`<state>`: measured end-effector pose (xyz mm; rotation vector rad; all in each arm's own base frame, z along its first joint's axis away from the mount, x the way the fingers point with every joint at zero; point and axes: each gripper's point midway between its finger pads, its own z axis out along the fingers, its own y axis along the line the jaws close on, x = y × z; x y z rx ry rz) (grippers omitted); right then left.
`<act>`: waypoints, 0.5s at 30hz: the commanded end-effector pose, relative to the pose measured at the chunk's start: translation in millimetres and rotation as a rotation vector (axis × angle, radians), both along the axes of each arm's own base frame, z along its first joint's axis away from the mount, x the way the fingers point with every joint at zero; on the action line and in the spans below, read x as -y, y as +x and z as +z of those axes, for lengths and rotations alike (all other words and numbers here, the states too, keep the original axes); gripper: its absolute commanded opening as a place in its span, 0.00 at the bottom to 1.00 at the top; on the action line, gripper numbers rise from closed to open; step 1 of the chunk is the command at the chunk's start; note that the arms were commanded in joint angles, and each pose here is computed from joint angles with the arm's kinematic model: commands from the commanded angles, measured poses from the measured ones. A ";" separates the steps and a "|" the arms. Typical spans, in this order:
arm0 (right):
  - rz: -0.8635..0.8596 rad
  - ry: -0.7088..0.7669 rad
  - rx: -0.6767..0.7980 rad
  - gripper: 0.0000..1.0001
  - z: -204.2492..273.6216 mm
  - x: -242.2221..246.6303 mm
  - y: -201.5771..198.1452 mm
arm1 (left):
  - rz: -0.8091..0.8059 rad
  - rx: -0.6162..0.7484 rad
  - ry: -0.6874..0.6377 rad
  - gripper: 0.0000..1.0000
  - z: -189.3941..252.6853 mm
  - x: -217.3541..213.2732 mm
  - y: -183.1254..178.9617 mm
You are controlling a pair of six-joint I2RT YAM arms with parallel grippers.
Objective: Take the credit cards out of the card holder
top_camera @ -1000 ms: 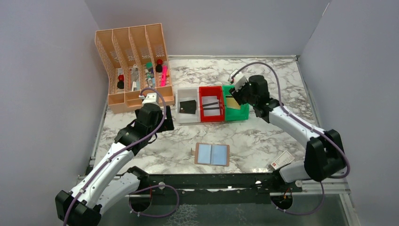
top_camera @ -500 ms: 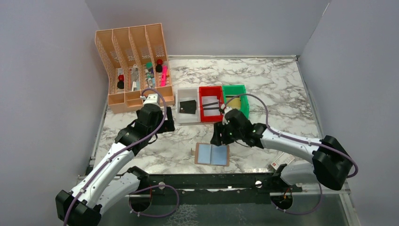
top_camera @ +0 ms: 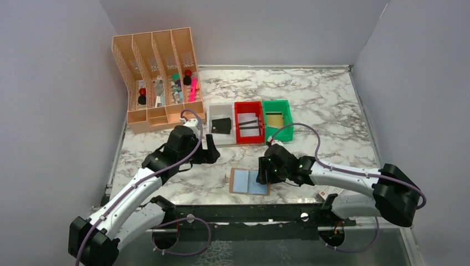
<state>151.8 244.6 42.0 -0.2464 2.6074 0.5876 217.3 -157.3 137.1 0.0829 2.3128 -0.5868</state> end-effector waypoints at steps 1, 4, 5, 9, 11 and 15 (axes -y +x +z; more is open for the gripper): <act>-0.048 -0.061 -0.036 0.58 -18.5 12.6 -5.4 | -0.210 -0.052 -0.170 0.87 7.0 55.6 -30.1; -0.037 -0.063 -0.049 0.58 -25.6 10.7 -7.3 | -0.286 -0.059 -0.159 0.86 6.2 84.8 -53.2; -0.025 -0.052 -0.055 0.57 -26.9 7.4 -8.3 | -0.311 -0.070 -0.154 0.86 3.7 93.2 -60.7; -0.017 -0.035 -0.074 0.53 -34.1 2.3 -10.4 | -0.327 -0.115 -0.108 0.85 -18.5 108.2 -75.0; -0.041 -0.061 -0.066 0.53 -36.5 7.2 -7.5 | -0.330 -0.133 -0.096 0.84 -29.2 112.5 -79.8; -0.052 -0.084 -0.042 0.50 -37.6 12.9 -4.0 | -0.316 -0.167 -0.072 0.81 -50.1 117.4 -88.6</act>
